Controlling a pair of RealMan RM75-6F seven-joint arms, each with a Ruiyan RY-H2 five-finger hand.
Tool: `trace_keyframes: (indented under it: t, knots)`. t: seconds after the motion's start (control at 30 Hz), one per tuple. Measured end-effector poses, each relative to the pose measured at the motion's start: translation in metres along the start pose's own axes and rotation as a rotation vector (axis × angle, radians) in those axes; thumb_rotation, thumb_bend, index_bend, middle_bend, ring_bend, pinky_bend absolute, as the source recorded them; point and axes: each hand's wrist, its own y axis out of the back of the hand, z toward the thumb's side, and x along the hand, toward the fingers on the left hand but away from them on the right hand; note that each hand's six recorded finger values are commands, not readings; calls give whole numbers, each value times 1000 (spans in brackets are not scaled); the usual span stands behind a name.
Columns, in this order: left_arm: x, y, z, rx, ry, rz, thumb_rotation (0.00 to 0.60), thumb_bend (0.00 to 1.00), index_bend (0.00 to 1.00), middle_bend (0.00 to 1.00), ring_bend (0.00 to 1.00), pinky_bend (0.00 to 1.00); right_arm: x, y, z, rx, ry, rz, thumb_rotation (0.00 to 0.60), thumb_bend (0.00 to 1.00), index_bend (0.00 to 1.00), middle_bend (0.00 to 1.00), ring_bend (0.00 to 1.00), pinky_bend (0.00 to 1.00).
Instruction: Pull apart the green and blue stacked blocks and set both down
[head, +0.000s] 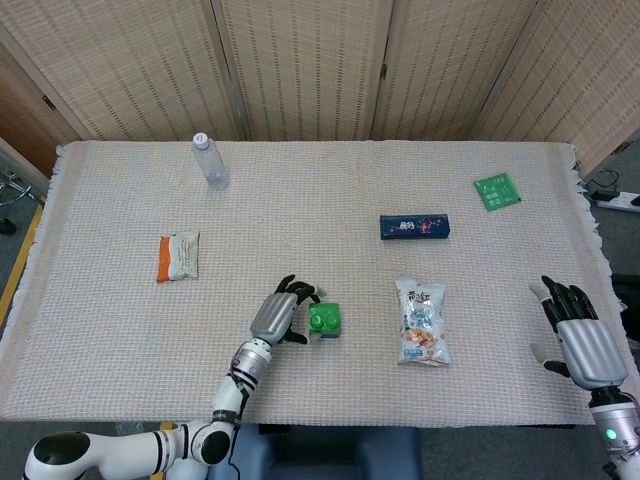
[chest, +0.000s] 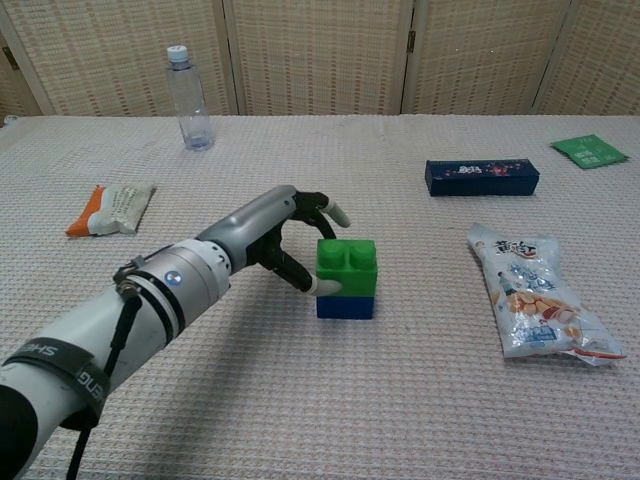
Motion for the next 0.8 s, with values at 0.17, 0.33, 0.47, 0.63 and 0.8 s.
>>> trace_keyframes:
  t: [0.17,0.33,0.47,0.63,0.8]
  knots:
    - [0,-2,0,-1,0,-3,600,240,333,411,208,47,1,1,0,-2,2,-2,600,361,0,0,0,0]
    - [-1,-3,-3,-9,9,-3,600,249,388,478,238,51,1,2,0,-4,0,-6,600,361,0,0,0,0]
    - [-1,0,-2,-21,6,20,600,296,499,608,291,68,1,0,0,-1,1,-1,600,360,0,0,0,0]
    - [-2,5,-1,-41,2,75,600,379,626,743,362,95,2,0,0,-2,2,-2,600,361,0,0,0,0]
    - [-5,10,-4,-46,10,117,600,450,684,802,402,115,2,-1,1,0,9,1,600,361,0,0,0,0]
